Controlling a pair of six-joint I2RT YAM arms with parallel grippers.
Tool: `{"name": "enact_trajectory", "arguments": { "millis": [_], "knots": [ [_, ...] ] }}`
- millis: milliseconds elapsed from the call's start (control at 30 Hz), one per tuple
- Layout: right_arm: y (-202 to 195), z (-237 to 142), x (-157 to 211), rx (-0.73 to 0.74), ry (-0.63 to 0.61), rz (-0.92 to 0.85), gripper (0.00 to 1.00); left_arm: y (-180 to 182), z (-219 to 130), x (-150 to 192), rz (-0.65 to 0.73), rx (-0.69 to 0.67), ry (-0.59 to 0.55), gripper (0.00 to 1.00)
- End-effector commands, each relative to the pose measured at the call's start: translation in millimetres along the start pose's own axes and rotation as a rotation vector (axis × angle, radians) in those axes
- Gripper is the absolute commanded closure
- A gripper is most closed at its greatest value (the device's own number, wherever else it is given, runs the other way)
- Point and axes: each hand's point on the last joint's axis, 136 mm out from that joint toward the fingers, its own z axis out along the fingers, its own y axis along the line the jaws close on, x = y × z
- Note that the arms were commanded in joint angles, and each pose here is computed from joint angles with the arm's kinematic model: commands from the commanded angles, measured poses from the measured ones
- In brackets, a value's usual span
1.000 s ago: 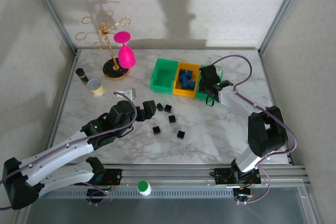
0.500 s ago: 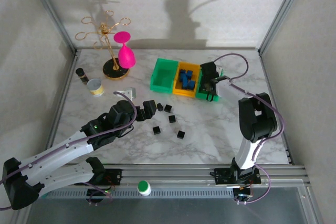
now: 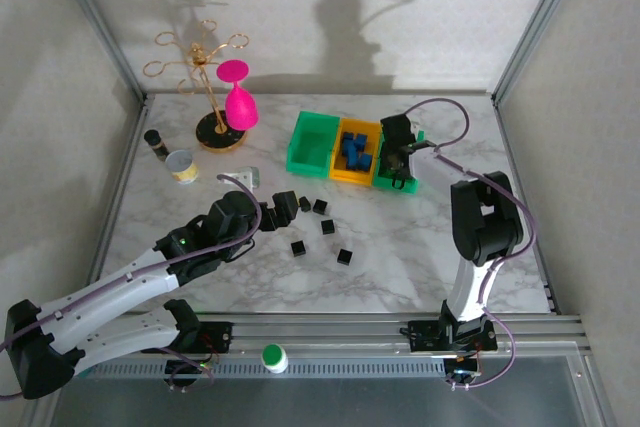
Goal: Sort the legos into containers by color
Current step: Place the lego in the container, then pick up the lego from the middle-left of the table.
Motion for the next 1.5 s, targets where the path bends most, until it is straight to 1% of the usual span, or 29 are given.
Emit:
{"name": "enact_trajectory", "arguments": {
  "millis": [0, 200, 400, 500, 567, 667, 767, 967, 1100, 1200, 1267, 1367, 1467],
  "knots": [
    [13.1, -37.8, -22.1, -0.096, -0.069, 0.009, 0.56, -5.6, 2.3, -5.2, -0.007, 0.013, -0.002, 0.00],
    [38.9, -79.8, -4.4, -0.212, -0.084, -0.029, 0.50, -4.6, 6.0, 8.1, -0.028, -0.003, 0.045, 0.00],
    [65.9, -114.6, 35.5, -0.373, -0.052, -0.080, 0.40, -11.3, 6.7, 38.7, -0.017, 0.008, 0.116, 0.00],
    [72.7, -129.5, 54.4, -0.425, -0.035, -0.117, 0.33, -10.7, 6.4, 54.0, -0.019, -0.010, 0.137, 0.00],
    [76.2, -139.1, 68.9, -0.488, -0.015, -0.123, 0.30, -6.3, 7.6, 64.9, -0.017, -0.049, 0.157, 0.01],
    [75.8, -149.1, 89.1, -0.547, 0.012, -0.124, 0.23, -2.7, 11.3, 81.6, -0.008, -0.093, 0.190, 0.05],
    [69.4, -152.1, 110.6, -0.560, 0.045, -0.131, 0.14, 0.0, 16.7, 100.5, -0.002, -0.133, 0.219, 0.11],
    [55.8, -159.8, 143.1, -0.603, 0.092, -0.122, 0.01, 5.5, 32.9, 142.7, 0.046, -0.236, 0.306, 0.18],
    [52.1, -165.8, 152.7, -0.634, 0.098, -0.115, 0.01, 11.1, 44.6, 164.5, 0.069, -0.301, 0.343, 0.22],
    [47.9, -163.7, 154.1, -0.613, 0.098, -0.111, 0.01, 19.2, 53.0, 178.3, 0.065, -0.355, 0.359, 0.25],
    [47.0, -163.4, 152.4, -0.606, 0.092, -0.108, 0.01, 20.5, 59.3, 180.4, 0.063, -0.379, 0.346, 0.28],
    [48.5, -162.0, 151.2, -0.606, 0.089, -0.106, 0.01, 16.1, 67.7, 177.4, 0.086, -0.402, 0.327, 0.28],
    [47.6, -157.9, 151.9, -0.586, 0.097, -0.111, 0.01, 19.9, 74.0, 179.2, 0.095, -0.438, 0.325, 0.31]
  ]
}}
